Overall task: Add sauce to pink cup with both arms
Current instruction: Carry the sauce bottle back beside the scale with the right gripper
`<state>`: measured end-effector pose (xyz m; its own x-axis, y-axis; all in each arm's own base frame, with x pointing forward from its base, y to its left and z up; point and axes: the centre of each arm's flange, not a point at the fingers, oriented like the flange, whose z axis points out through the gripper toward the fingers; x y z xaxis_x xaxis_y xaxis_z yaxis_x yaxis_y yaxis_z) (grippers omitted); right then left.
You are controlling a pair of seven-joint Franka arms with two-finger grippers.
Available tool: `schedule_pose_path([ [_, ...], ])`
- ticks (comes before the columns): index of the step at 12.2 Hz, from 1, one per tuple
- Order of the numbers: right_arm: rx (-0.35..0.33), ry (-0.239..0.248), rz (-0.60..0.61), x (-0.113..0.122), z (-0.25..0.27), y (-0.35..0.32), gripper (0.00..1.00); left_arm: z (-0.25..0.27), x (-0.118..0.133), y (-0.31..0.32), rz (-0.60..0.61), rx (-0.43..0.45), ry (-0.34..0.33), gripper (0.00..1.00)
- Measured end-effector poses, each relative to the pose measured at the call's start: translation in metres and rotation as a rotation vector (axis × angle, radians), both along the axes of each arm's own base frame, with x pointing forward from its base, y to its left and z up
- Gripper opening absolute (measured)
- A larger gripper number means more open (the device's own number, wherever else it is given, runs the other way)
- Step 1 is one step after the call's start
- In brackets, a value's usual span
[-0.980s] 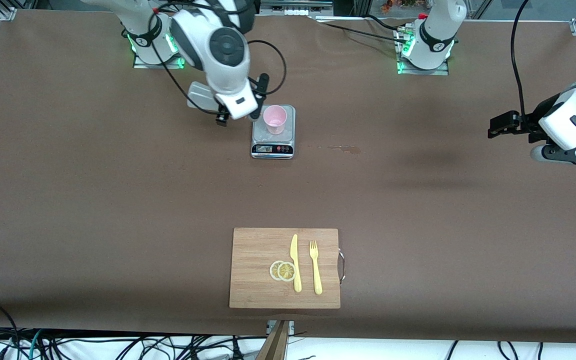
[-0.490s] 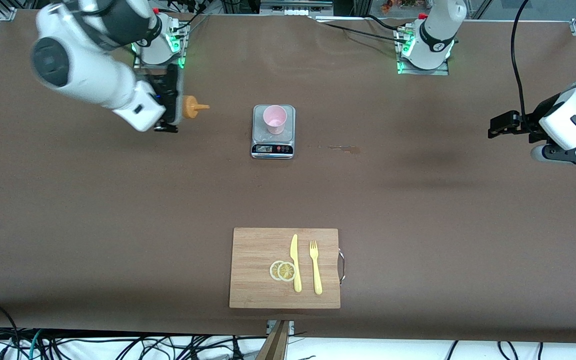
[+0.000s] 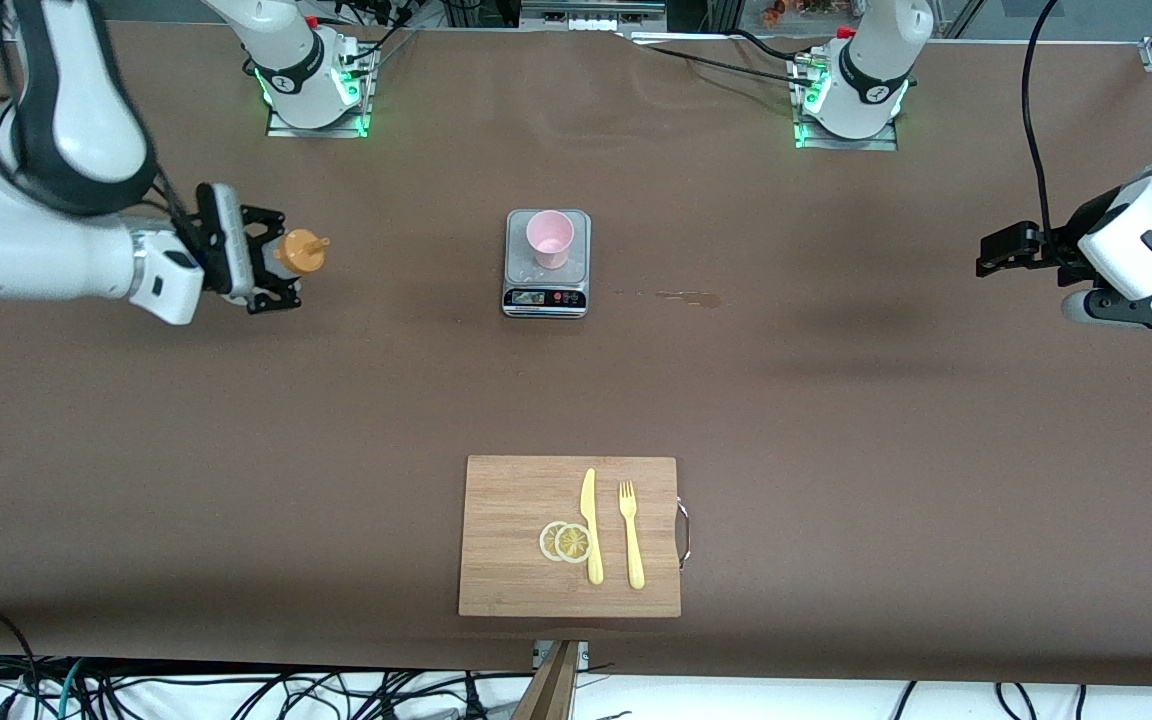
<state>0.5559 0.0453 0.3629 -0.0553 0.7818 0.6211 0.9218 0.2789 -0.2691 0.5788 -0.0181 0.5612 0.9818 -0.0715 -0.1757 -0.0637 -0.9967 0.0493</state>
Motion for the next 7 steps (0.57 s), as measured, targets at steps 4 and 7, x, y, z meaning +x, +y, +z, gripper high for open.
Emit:
schedule_pose_path([
  [4,0.264,0.002,0.106,0.015,-0.106,-0.093,0.21,0.000,0.000,0.000,0.000,0.000,0.000,1.00],
  [7,0.429,0.017,0.142,0.015,-0.157,-0.124,0.21,0.001,0.000,0.000,0.000,0.000,-0.002,1.00],
])
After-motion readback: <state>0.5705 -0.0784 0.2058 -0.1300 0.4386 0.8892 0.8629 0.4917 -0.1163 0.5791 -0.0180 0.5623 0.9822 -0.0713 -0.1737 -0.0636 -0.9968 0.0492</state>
